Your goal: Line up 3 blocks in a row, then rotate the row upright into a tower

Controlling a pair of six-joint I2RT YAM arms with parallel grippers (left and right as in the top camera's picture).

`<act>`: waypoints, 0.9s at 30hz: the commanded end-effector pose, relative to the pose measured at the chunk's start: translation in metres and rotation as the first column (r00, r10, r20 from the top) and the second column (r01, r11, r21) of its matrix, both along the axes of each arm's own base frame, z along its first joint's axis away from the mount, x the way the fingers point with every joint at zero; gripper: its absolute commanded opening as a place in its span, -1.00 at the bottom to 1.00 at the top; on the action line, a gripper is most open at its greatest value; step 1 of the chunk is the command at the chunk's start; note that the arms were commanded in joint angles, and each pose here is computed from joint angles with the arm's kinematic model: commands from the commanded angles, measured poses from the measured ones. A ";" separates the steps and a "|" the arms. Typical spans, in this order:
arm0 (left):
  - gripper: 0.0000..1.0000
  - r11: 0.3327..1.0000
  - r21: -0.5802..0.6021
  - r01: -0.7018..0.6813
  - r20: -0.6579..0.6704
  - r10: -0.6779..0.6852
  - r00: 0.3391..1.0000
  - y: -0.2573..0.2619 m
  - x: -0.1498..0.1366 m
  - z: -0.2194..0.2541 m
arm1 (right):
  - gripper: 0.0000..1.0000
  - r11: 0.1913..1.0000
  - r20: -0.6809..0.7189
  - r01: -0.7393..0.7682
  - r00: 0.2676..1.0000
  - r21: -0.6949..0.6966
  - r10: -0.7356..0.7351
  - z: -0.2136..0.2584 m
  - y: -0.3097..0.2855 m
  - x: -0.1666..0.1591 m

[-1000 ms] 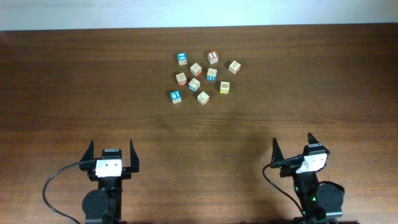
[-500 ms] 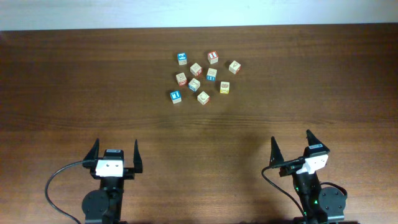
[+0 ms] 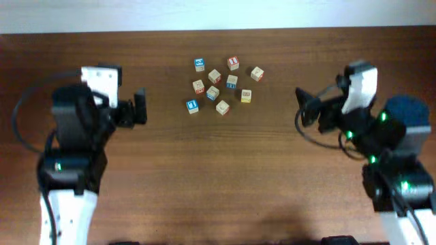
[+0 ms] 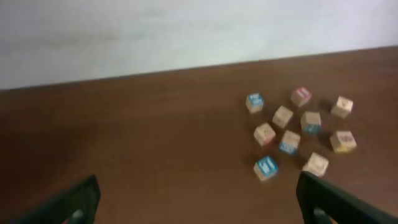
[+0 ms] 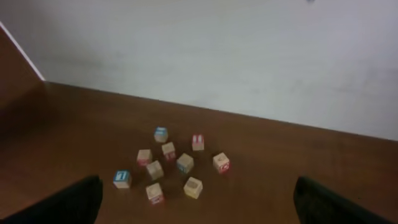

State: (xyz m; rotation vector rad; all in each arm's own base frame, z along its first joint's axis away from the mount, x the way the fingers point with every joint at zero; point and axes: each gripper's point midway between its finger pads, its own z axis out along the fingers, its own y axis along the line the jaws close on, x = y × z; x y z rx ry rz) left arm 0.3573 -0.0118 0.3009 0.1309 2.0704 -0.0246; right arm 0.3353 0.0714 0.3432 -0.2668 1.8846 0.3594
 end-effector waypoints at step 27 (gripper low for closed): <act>0.98 0.995 -0.087 0.041 -0.450 -0.075 0.890 -0.014 0.076 -0.053 | 0.20 0.940 -0.712 0.250 0.614 -0.231 -0.339 -0.307 0.108 0.163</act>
